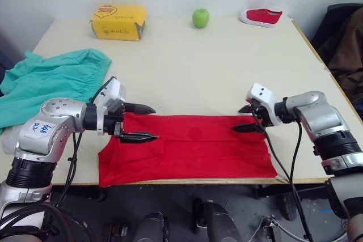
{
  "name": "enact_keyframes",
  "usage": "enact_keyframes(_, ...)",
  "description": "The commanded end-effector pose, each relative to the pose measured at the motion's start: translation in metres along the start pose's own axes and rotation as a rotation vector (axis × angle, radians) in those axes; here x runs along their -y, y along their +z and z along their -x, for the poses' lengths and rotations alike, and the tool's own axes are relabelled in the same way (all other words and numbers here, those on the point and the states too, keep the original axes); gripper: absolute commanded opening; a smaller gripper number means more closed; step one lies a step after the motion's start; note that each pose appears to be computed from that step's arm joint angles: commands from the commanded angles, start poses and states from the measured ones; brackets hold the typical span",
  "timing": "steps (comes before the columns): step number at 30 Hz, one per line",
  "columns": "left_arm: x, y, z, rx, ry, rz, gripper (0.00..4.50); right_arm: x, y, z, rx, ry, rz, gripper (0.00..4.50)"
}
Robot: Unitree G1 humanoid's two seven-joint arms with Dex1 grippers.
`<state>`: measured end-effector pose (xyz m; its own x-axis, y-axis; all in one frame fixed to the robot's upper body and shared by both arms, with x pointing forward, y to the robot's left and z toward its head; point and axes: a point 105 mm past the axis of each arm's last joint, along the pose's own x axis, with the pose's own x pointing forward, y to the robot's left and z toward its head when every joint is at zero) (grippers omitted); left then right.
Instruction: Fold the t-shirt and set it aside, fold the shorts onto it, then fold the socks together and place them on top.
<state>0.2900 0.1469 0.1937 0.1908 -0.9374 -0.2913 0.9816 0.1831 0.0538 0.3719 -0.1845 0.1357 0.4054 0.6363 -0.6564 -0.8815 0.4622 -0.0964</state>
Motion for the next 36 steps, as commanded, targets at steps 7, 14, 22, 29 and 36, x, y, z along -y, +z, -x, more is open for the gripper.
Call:
enact_keyframes(7,0.0,0.007,-0.001,0.01,0.048,-0.08,4.5,0.0,0.005,-0.003,-0.073,0.066,0.093,2.15)
enact_keyframes(14,0.003,0.014,0.0,0.041,0.048,-0.079,4.5,0.007,0.018,-0.005,-0.09,0.092,0.136,0.02)
enact_keyframes(22,-0.006,0.019,0.0,0.064,0.096,-0.111,4.5,0.037,0.057,-0.026,-0.119,-0.076,0.274,0.02)
enact_keyframes(29,-0.015,0.025,0.002,0.101,0.166,-0.132,4.5,0.055,0.091,-0.035,-0.07,-0.303,0.327,0.02)
enact_keyframes(36,-0.017,0.018,0.001,0.093,0.172,-0.117,4.5,0.057,0.094,-0.034,-0.013,-0.32,0.27,1.32)
